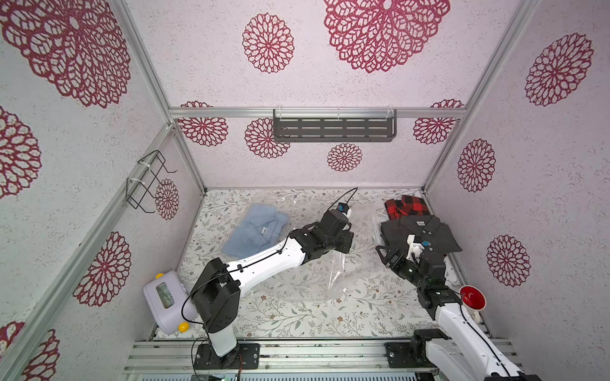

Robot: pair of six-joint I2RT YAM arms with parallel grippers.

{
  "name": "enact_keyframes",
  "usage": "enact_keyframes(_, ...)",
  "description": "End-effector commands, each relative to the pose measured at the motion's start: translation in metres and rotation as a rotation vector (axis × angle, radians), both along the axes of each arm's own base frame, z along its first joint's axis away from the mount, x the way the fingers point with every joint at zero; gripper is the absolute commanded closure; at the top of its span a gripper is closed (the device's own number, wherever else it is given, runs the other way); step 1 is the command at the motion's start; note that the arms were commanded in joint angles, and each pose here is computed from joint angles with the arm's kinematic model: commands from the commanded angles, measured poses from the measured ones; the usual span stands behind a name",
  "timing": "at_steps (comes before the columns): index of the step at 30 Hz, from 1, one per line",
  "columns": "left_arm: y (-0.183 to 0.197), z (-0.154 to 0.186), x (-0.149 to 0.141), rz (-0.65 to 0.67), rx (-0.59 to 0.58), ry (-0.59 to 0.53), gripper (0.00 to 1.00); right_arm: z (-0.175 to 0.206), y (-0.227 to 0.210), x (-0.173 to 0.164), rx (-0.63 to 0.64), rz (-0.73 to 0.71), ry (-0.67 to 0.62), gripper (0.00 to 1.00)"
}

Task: Place the folded shirt into the vacuum bag
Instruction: Adjust the vacuum bag at the center of the board.

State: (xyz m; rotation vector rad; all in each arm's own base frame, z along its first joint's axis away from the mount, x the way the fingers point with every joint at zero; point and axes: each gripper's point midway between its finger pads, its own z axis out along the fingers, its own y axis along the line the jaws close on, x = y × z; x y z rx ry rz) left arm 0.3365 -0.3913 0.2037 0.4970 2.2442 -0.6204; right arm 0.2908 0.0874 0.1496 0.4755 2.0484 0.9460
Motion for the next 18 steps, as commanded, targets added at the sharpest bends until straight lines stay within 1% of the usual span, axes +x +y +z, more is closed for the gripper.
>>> enact_keyframes(1,0.01,-0.005,0.006,0.032,0.009,0.001,1.0,-0.006,-0.002,-0.002,-0.035,0.038,0.011,0.21)
enact_keyframes(5,0.017,-0.006,0.008,0.044,0.004,0.001,1.0,-0.027,-0.002,0.002,-0.035,0.05,0.058,0.23)
enact_keyframes(7,0.02,-0.008,0.009,0.048,0.004,0.004,1.0,-0.036,0.002,0.004,-0.018,0.071,0.073,0.26)
enact_keyframes(10,0.025,-0.009,0.013,0.058,0.001,0.001,1.0,-0.046,0.011,0.007,0.009,0.111,0.089,0.36)
enact_keyframes(13,0.03,-0.011,0.015,0.07,0.0,0.006,1.0,-0.05,0.019,0.013,0.032,0.138,0.09,0.56)
enact_keyframes(16,0.039,-0.012,0.019,0.106,0.007,0.008,1.0,-0.053,0.029,0.022,0.054,0.162,0.089,0.8)
enact_keyframes(18,0.052,-0.014,0.025,0.149,0.018,0.016,1.0,-0.055,0.039,0.029,0.069,0.182,0.089,0.91)
